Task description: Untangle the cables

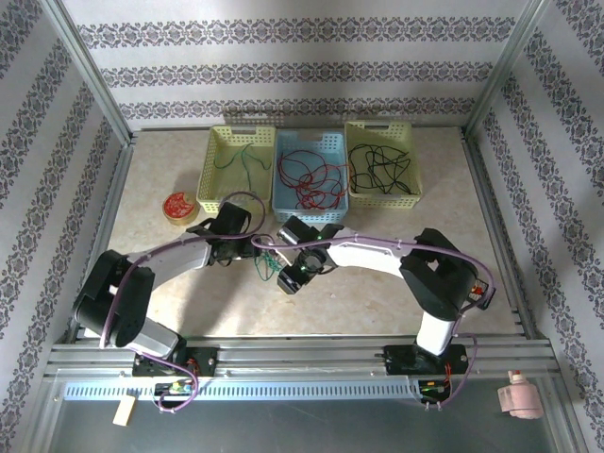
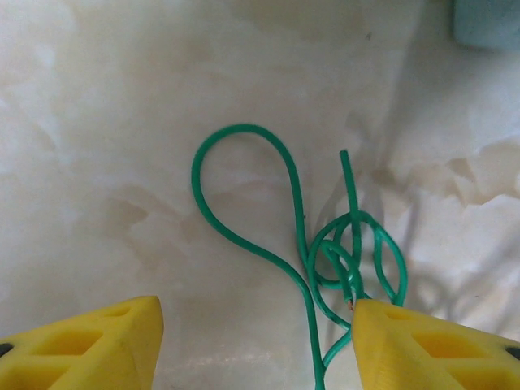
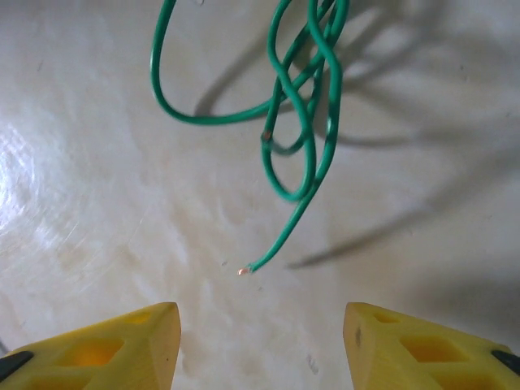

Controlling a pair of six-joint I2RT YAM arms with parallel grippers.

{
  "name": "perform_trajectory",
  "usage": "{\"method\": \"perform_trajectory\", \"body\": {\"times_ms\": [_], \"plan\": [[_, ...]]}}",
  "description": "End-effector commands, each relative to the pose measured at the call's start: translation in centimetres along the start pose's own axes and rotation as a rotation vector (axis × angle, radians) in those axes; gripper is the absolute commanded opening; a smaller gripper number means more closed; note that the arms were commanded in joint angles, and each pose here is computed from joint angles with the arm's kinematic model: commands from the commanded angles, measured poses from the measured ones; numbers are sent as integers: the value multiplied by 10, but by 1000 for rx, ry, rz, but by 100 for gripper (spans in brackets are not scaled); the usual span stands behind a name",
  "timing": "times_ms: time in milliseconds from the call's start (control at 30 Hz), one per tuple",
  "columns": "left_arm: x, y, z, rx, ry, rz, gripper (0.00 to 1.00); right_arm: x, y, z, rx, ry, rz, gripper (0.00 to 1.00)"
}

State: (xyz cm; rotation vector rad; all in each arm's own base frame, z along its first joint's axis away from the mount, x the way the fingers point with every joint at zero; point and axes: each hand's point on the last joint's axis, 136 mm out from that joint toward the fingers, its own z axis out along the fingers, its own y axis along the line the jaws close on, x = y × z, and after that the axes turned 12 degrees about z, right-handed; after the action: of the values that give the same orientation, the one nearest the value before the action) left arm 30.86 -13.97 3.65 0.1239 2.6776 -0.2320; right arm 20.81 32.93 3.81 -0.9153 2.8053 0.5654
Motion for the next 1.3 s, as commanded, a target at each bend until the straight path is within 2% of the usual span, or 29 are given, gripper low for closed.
{"method": "perform_trajectory", "body": {"times_ms": [0,133,200,300,333,633,767,933,1067,1267], "plan": [[-2,-10,6,32,6,20,61,-19,6,6,-32,-28,-20,52],[2,-7,12,8,26,19,60,-16,1,20,-21,-3,-11,46],[3,-5,13,-3,31,24,58,-15,-4,24,-3,-4,-2,36],[6,-4,16,-10,44,27,54,-17,-19,24,46,-37,37,7],[8,-3,17,-14,52,27,54,-18,-25,21,66,-55,52,0],[23,13,30,-93,108,34,50,-25,-54,-26,165,-232,131,0],[27,15,32,-105,122,33,49,-25,-55,-39,134,-269,165,0],[3,-16,11,78,-20,54,52,-22,-51,-34,77,-251,177,0],[-18,-60,-22,348,-146,83,72,-25,-35,-35,-29,-246,162,0],[-21,-74,-44,499,-142,37,77,-26,0,-46,-244,-211,114,0]]}}
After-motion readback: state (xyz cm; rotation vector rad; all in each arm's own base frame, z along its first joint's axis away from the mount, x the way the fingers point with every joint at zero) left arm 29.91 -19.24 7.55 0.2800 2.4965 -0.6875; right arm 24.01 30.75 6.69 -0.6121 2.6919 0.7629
